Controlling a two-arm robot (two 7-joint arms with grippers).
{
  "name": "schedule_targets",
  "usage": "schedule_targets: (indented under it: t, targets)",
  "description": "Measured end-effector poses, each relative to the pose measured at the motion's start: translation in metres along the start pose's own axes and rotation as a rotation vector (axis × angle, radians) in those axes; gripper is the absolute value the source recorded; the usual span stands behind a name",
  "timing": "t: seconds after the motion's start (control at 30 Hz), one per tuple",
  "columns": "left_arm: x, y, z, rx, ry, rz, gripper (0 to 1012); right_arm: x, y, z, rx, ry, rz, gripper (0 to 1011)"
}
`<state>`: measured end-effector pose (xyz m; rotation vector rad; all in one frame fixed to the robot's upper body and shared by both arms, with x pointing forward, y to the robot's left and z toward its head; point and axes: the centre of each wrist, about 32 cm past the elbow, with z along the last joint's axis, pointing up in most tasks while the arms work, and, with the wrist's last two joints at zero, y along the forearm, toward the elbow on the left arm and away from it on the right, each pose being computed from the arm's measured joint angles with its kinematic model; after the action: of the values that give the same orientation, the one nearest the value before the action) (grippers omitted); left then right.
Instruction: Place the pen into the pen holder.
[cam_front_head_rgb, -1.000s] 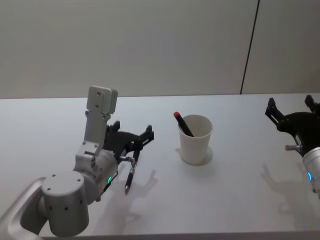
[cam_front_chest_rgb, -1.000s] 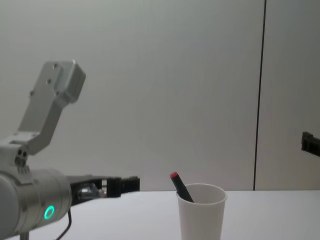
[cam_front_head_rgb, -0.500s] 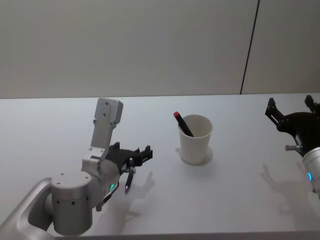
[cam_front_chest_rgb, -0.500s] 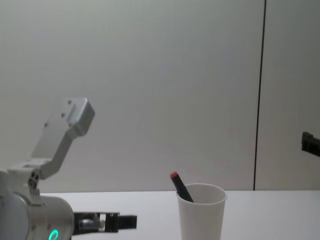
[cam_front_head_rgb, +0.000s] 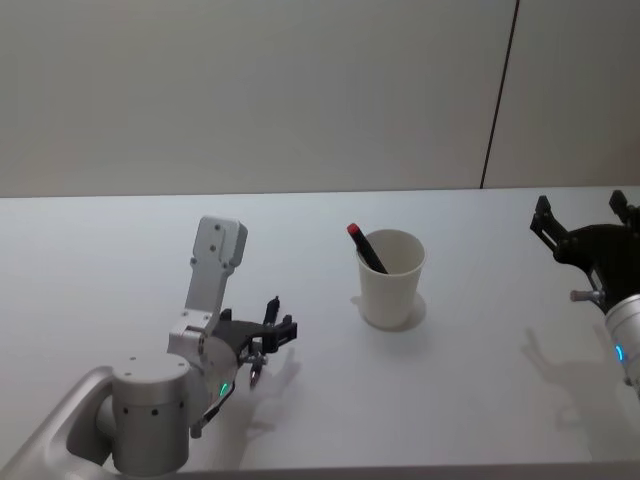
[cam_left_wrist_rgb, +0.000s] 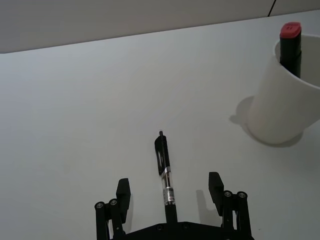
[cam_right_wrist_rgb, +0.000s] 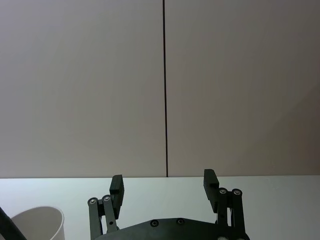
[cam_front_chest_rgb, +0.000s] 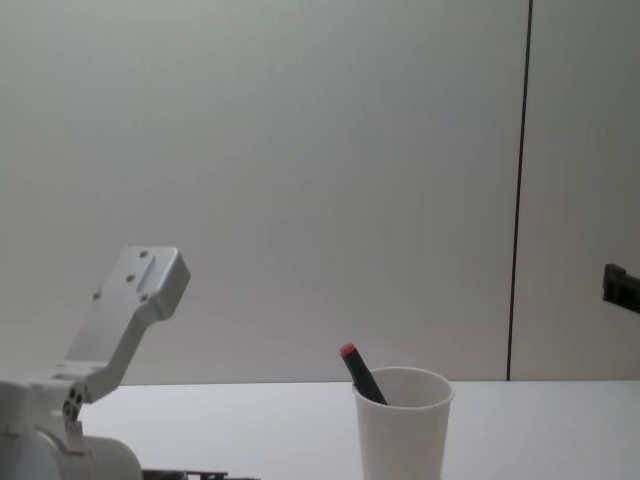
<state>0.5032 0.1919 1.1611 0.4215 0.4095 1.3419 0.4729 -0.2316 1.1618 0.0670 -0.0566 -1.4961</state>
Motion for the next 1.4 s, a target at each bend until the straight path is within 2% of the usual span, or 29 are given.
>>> schedule_targets:
  t: [0.37, 0.83, 1.0, 1.2, 1.4]
  targets:
    - [0.002, -0.0074, -0.0116, 0.026, -0.001, 0.032, 1000, 0.0, 0.0, 0.0, 0.0, 0.0, 0.0, 1002]
    - [0.0028, -0.0156, -0.0215, 0.062, -0.005, 0.045, 994, 0.0, 0.0, 0.0, 0.0, 0.0, 0.0, 1002]
    - [0.0026, -0.0176, -0.0232, 0.072, -0.006, 0.044, 908, 0.0, 0.0, 0.0, 0.0, 0.0, 0.0, 1001]
    - [0.0018, -0.0197, -0.024, 0.081, -0.012, 0.048, 737, 0.0, 0.0, 0.0, 0.0, 0.0, 0.0, 1002]
    - [-0.0003, -0.021, -0.0244, 0.087, -0.019, 0.049, 673, 0.0, 0.0, 0.0, 0.0, 0.0, 0.0, 1001]
